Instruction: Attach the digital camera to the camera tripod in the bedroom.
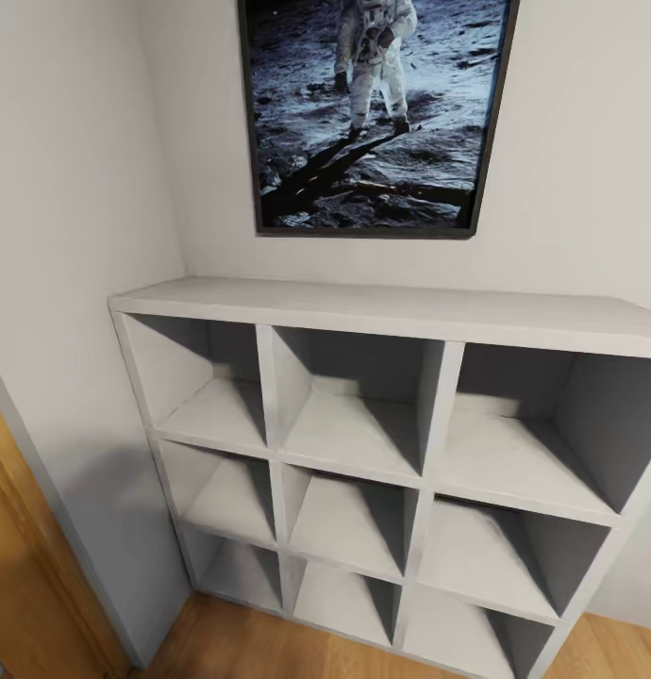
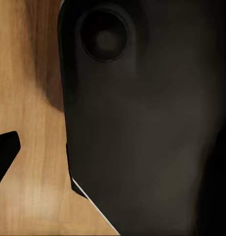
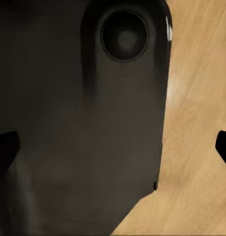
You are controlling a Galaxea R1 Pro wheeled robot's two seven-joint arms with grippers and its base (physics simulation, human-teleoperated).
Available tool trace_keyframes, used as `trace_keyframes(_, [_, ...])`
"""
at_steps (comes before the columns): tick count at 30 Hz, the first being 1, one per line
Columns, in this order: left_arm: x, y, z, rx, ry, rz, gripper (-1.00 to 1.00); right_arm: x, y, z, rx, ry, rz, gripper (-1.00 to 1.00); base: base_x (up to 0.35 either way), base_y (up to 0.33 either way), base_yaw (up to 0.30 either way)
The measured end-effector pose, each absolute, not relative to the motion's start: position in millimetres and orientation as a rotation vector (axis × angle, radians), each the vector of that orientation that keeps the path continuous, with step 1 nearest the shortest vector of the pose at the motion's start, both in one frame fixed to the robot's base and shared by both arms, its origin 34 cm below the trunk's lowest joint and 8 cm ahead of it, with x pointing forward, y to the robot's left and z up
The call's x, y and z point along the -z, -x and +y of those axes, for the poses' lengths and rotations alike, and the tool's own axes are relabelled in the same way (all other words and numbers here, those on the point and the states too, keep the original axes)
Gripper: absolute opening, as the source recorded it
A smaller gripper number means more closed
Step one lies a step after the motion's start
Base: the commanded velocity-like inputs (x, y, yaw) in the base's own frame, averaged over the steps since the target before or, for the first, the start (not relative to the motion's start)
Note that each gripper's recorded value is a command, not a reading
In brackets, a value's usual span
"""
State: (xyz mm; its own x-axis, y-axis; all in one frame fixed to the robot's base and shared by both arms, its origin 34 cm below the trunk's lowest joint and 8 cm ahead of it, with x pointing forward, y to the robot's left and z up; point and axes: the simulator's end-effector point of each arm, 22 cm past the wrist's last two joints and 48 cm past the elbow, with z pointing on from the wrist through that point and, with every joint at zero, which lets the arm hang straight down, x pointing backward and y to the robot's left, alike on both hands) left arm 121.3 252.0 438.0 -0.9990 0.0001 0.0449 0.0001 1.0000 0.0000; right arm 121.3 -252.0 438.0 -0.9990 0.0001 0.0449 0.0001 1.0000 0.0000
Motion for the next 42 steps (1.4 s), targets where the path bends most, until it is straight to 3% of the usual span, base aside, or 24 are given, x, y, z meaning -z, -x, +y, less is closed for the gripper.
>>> trace_keyframes(24, [-438,-144,236,-0.039,-0.021,-3.165,1.00,-438,-126,-254,-0.009,-0.003,-3.118,1.00,0.000,0.000,-0.005])
trace_keyframes(42, [-438,-144,239,-0.031,-0.125,-3.162,1.00,-438,-130,-255,-0.012,0.013,-3.134,1.00,0.000,0.000,-0.250])
